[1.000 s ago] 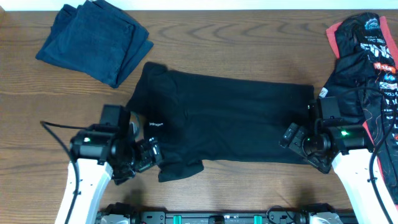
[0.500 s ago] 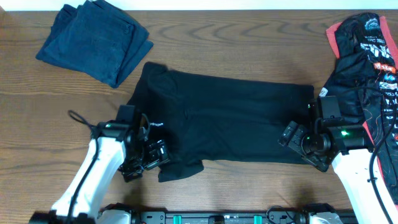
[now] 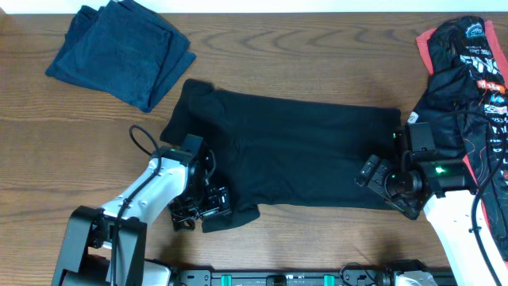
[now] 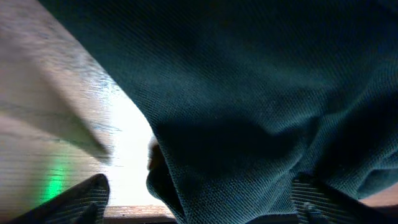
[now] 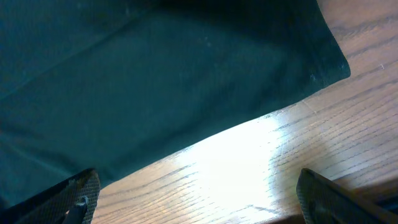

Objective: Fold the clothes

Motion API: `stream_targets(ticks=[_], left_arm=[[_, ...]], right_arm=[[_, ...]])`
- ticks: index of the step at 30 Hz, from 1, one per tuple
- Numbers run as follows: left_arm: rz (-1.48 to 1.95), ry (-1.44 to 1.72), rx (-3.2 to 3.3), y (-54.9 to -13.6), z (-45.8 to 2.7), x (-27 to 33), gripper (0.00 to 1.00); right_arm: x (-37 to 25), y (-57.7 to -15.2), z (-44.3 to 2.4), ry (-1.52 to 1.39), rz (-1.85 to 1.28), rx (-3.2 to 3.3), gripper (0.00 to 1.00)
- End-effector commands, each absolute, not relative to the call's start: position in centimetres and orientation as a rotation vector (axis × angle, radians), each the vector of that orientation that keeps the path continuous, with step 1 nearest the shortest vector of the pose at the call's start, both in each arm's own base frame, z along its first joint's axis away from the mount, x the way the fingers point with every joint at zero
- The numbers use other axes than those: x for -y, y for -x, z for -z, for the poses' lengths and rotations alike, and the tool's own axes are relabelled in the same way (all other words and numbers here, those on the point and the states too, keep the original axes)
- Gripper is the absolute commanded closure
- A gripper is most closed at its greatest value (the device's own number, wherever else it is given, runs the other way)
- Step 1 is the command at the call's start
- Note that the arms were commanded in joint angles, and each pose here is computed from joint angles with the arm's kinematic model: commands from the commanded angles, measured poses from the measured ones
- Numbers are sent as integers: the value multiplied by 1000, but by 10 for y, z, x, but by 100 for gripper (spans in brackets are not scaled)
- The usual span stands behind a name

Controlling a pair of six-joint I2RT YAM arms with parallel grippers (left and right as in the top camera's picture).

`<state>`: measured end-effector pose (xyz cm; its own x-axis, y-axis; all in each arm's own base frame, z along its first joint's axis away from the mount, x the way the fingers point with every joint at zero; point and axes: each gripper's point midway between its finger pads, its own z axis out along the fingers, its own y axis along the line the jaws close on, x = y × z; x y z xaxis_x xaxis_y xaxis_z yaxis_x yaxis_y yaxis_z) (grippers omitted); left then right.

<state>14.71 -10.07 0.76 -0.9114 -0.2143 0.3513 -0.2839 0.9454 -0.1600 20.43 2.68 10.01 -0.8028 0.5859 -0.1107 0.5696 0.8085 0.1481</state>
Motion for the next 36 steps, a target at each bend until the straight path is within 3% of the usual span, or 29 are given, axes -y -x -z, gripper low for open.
stream_targets(ticks=[1, 7, 10, 16, 23, 36], left_arm=[[-282, -361, 2746, -140, -5, 100, 21], [-270, -364, 2729, -128, 5, 96, 28], [-269, -363, 2728, -125, 8, 96, 46], [-278, -361, 2741, -128, 9, 97, 68], [-278, -362, 2741, -128, 9, 97, 70], [-278, -361, 2741, -128, 9, 97, 70]], right_arm=[[-26, -202, -99, -941, -163, -2842, 1], [-26, -202, -99, -943, -161, -2845, 1], [-25, -202, -99, -946, -153, -2842, 1], [-12, -201, -98, -1079, -106, -2792, 2], [19, -190, -92, -1325, -68, -2721, 1], [38, -165, -37, -1576, -35, -2637, 1]])
